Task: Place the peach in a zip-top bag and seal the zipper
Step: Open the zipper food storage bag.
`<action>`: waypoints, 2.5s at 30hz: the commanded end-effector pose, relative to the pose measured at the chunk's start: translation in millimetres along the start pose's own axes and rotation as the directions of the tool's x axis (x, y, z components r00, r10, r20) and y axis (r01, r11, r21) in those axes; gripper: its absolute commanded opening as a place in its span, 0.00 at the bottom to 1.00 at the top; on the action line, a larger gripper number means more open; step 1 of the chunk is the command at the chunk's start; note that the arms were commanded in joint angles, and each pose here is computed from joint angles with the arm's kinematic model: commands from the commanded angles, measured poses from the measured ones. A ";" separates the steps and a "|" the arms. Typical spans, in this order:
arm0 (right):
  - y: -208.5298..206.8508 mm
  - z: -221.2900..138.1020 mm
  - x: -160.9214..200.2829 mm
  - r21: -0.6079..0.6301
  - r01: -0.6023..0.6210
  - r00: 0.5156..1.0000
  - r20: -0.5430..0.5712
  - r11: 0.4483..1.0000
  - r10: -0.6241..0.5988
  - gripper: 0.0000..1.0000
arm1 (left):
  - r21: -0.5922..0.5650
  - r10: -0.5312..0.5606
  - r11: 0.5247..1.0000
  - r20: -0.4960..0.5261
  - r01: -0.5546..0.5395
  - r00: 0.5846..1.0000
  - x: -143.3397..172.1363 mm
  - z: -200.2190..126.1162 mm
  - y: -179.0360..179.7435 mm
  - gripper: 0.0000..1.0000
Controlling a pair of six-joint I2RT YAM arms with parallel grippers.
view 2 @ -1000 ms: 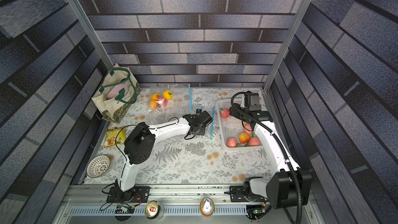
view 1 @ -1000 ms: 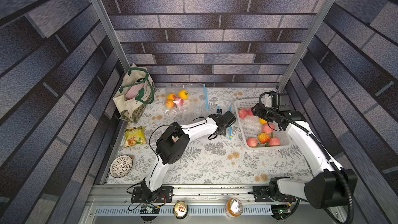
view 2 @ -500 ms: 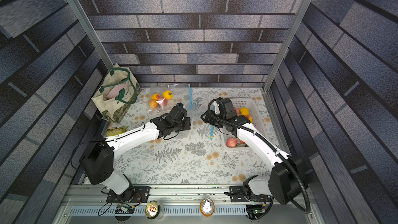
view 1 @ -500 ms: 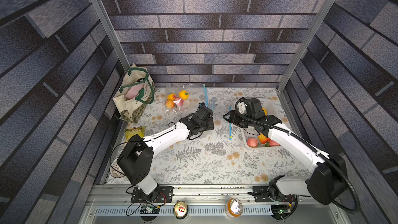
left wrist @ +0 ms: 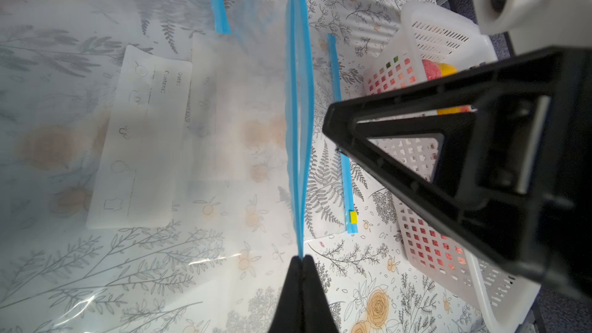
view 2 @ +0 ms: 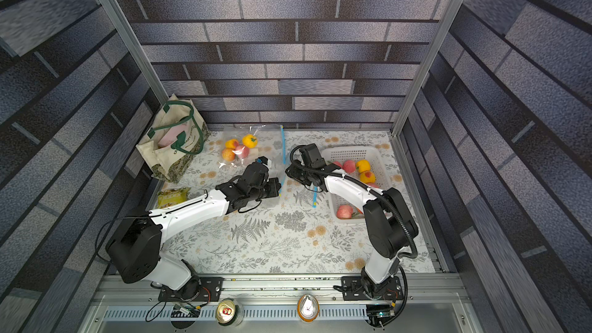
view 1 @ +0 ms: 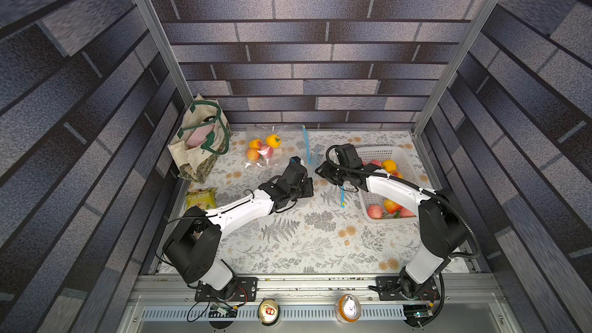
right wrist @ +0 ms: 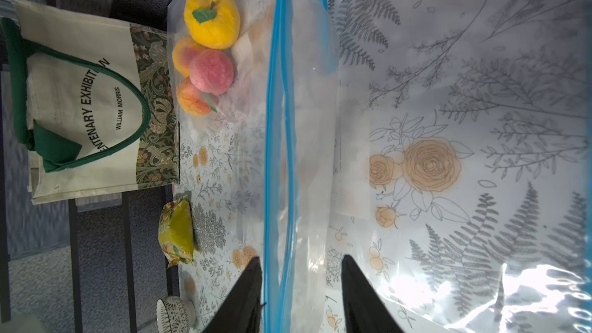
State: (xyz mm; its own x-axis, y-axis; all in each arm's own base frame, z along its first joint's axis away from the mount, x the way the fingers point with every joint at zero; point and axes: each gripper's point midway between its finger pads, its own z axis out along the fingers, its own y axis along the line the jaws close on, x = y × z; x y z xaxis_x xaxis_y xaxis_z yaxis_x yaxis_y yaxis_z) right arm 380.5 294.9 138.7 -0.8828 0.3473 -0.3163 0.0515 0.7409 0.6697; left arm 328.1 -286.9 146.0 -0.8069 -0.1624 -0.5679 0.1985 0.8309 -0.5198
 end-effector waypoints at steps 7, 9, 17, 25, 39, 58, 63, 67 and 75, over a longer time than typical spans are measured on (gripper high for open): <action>5.0 24.8 -10.6 0.023 0.027 1.000 -0.002 0.999 -0.027 0.38 | 0.047 -0.023 0.999 0.024 0.022 0.999 -7.2 -8.4 -6.2 0.00; 4.0 29.8 -10.5 0.023 0.030 1.000 -0.008 0.999 -0.030 0.39 | 0.045 -0.023 0.999 0.023 0.021 0.999 -7.0 -7.9 -5.7 0.00; -9.2 48.7 -1.7 0.058 0.055 0.997 -0.065 0.997 -0.052 0.14 | 0.042 -0.020 0.999 0.028 0.018 0.999 -10.8 -11.0 -6.9 0.00; 39.7 12.7 5.9 -0.048 0.207 0.977 -0.048 0.977 -0.209 0.00 | -0.033 -0.114 0.993 -0.059 0.113 0.992 -6.6 -17.4 12.0 0.50; 79.2 22.3 24.7 -0.079 0.254 0.959 -0.110 0.964 -0.261 0.00 | -0.037 -0.052 0.998 -0.008 0.052 0.999 -23.5 -59.0 -1.5 0.57; 82.2 21.3 35.3 -0.048 0.305 0.942 -0.133 0.951 -0.309 0.00 | -0.046 -0.082 0.995 0.025 0.084 0.996 -33.7 -63.5 18.0 0.45; 81.0 23.0 37.6 -0.051 0.303 0.941 -0.141 0.951 -0.308 0.00 | -0.036 -0.085 0.996 0.023 0.085 0.996 -32.4 -62.6 17.3 0.46; 82.7 20.5 37.6 -0.060 0.301 0.942 -0.138 0.952 -0.307 0.00 | -0.074 -0.078 0.994 0.010 0.078 0.997 -30.4 -57.8 23.9 0.44; 82.4 12.7 41.9 -0.068 0.304 0.940 -0.142 0.950 -0.311 0.00 | -0.141 -0.061 0.988 0.023 0.064 0.998 -33.3 -50.1 36.7 0.38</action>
State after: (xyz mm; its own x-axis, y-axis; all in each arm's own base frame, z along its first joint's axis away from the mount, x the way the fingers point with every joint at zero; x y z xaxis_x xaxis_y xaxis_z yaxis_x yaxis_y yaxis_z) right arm 365.5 380.7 172.0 -0.9068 0.0377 -0.4200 -0.2415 0.7700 0.5905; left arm 328.6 -231.9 181.7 -0.8134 -0.2395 -0.5301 0.0743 0.8610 -0.5031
